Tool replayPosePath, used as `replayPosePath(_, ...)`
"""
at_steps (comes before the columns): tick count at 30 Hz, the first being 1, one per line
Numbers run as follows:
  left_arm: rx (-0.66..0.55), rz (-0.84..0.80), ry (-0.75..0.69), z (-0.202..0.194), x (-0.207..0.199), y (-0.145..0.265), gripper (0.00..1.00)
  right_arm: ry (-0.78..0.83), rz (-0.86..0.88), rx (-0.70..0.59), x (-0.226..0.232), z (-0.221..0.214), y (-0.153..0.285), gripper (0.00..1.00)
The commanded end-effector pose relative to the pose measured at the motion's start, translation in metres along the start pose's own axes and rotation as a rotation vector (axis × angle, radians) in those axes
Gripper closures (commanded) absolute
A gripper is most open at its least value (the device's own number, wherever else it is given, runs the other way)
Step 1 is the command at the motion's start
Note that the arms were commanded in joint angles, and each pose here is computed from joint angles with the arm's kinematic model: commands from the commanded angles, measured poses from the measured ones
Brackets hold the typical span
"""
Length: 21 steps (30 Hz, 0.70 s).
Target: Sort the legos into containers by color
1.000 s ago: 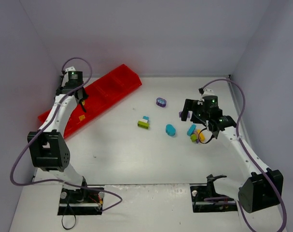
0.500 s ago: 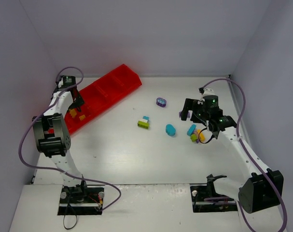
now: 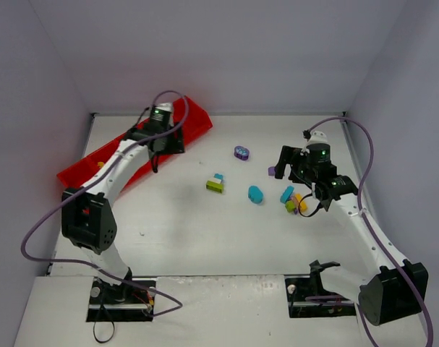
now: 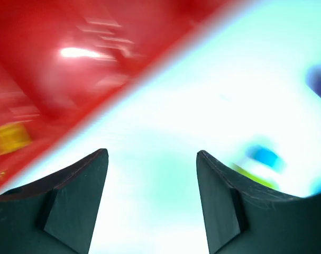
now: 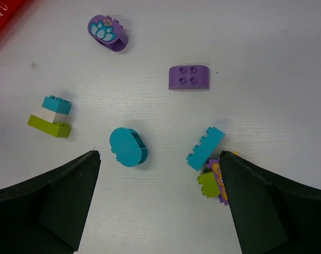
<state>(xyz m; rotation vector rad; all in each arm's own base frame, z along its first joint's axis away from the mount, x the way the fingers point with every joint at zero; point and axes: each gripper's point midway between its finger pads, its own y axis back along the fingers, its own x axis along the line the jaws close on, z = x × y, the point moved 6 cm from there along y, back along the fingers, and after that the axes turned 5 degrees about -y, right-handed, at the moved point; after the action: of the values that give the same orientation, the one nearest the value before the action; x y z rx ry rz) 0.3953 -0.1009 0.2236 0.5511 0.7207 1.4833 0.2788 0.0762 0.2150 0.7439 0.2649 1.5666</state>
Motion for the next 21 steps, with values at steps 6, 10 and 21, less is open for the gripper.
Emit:
replayPosePath(6, -0.036, -0.465, -0.409, -0.036, -0.170, 0.049, 0.33, -0.069, -0.059, -0.075, -0.015, 0.009, 0.004, 0.08)
replayPosePath(10, 0.006, -0.605, -0.587, -0.076, -0.226, 0.047, 0.30, -0.162, -0.136, -0.048, -0.037, 0.002, 0.004, 0.08)
replayPosePath(21, 0.063, -0.666, -0.743, -0.122, -0.291, 0.008, 0.22, -0.237, -0.241, -0.043, -0.062, -0.009, 0.009, 0.08)
